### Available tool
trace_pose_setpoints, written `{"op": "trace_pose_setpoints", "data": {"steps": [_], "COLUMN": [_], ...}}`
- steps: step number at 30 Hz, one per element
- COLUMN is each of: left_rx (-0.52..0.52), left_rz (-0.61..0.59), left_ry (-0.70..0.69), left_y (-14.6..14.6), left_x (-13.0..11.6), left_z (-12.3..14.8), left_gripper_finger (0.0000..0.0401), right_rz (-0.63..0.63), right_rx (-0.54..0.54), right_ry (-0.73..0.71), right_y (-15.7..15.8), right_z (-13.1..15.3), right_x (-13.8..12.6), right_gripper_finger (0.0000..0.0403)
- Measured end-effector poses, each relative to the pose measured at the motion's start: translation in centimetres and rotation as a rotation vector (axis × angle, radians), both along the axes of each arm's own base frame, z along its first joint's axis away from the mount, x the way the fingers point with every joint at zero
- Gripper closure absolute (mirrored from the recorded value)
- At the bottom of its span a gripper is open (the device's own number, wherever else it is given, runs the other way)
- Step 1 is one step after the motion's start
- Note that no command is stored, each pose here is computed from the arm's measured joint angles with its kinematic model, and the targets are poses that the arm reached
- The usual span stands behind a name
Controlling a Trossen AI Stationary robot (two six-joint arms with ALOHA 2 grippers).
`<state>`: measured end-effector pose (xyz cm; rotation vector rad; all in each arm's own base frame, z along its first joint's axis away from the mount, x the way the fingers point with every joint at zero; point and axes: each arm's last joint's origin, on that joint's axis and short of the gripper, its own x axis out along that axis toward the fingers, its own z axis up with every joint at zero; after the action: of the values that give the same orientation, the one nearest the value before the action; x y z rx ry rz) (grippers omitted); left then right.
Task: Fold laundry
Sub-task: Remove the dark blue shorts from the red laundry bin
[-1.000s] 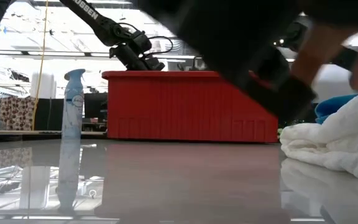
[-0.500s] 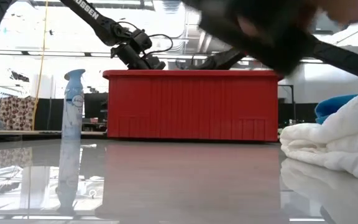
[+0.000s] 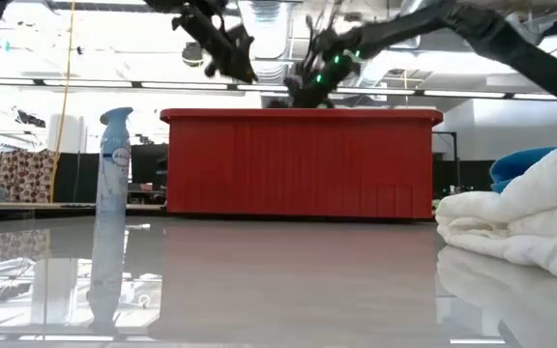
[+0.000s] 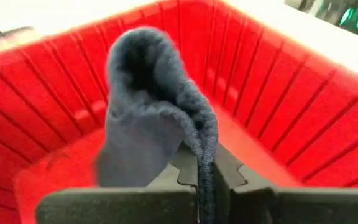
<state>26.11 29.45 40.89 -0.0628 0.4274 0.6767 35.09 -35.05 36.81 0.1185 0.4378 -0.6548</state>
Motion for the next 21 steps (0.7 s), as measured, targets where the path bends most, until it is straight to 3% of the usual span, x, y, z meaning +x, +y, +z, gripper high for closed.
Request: {"op": "trace_pose_setpoints", "data": {"steps": [10, 15, 21], "left_rx": [0.051, 0.07, 0.114], "left_rz": [-0.015, -0.036, -0.056], "left_ry": [-0.001, -0.005, -0.092], "left_y": [-4.8, -8.3, -14.9], "left_x": [-3.7, -6.2, -11.1], "left_z": [9.7, 11.8, 15.0], "left_gripper_finger": [0.0282, 0.0282, 0.0282], "right_rz": [0.146, 0.203, 0.248], "right_rx": [-0.132, -0.198, -0.268], "right_ry": [-0.084, -0.153, -0.206], "right_y": [8.8, 15.7, 24.6], "right_z": [8.4, 12.6, 15.6], "right_x": [-0.8, -1.0, -1.0], "right_gripper_finger": [0.0372, 0.0372, 0.0372]}}
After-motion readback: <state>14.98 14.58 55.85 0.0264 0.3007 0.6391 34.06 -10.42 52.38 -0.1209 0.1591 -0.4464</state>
